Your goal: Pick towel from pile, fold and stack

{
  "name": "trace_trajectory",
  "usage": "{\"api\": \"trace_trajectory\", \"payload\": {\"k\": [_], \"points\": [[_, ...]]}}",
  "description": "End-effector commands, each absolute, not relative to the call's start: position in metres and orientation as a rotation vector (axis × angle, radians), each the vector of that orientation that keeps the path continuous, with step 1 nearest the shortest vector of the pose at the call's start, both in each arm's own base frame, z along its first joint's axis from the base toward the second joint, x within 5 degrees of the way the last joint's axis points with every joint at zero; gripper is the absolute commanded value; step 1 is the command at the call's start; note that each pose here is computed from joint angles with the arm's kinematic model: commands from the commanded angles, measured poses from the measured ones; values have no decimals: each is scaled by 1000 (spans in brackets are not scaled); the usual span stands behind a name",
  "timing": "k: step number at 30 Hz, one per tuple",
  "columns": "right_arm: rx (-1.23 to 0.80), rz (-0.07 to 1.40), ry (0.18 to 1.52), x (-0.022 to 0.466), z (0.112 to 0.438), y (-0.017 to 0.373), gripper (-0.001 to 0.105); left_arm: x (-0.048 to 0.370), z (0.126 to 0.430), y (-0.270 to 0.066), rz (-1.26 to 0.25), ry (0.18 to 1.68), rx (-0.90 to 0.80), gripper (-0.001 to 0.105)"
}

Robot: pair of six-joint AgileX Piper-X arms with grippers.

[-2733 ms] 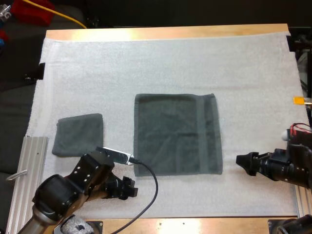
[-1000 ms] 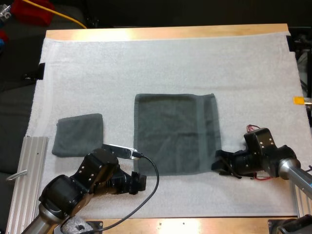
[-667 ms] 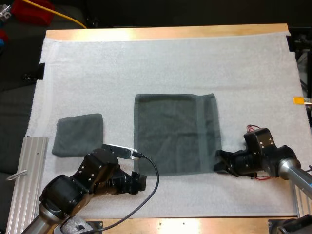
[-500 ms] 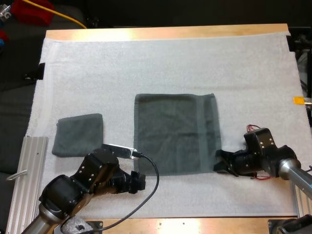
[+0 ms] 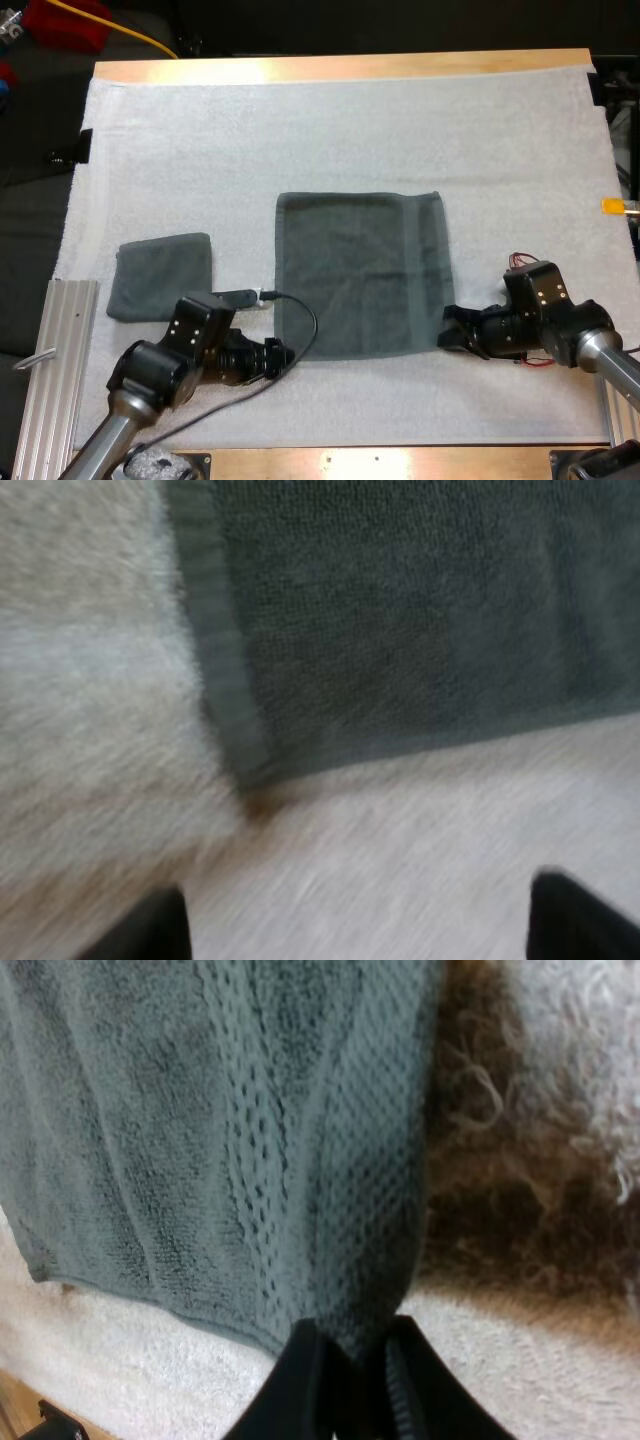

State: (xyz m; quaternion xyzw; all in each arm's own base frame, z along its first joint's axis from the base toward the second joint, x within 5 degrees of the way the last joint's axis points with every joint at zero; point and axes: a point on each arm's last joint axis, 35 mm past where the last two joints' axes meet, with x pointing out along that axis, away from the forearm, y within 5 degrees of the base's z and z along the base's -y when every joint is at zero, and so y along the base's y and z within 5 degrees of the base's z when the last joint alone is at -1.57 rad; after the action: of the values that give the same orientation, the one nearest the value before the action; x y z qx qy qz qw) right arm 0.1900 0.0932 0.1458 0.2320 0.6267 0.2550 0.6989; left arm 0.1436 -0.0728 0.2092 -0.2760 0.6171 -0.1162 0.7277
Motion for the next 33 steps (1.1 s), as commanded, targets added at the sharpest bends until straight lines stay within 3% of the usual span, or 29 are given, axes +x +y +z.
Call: {"api": "trace_trajectory", "payload": {"k": [1, 16, 23, 29, 31, 33], "points": [[522, 588, 1383, 191, 148, 92, 0, 149, 206, -73, -303, 1352, -651, 66], [523, 591, 1383, 191, 148, 92, 0, 181, 144, -80, -210, 1547, -687, 66], [523, 591, 1383, 191, 148, 92, 0, 191, 134, -87, -332, 1570, -766, 66], [523, 591, 1383, 191, 148, 92, 0, 191, 128, -88, -321, 1592, -771, 66], [523, 591, 1383, 191, 148, 92, 0, 191, 129, -88, -321, 1592, -771, 60], [523, 591, 1383, 191, 148, 92, 0, 191, 129, -88, -321, 1592, -771, 47]]}}
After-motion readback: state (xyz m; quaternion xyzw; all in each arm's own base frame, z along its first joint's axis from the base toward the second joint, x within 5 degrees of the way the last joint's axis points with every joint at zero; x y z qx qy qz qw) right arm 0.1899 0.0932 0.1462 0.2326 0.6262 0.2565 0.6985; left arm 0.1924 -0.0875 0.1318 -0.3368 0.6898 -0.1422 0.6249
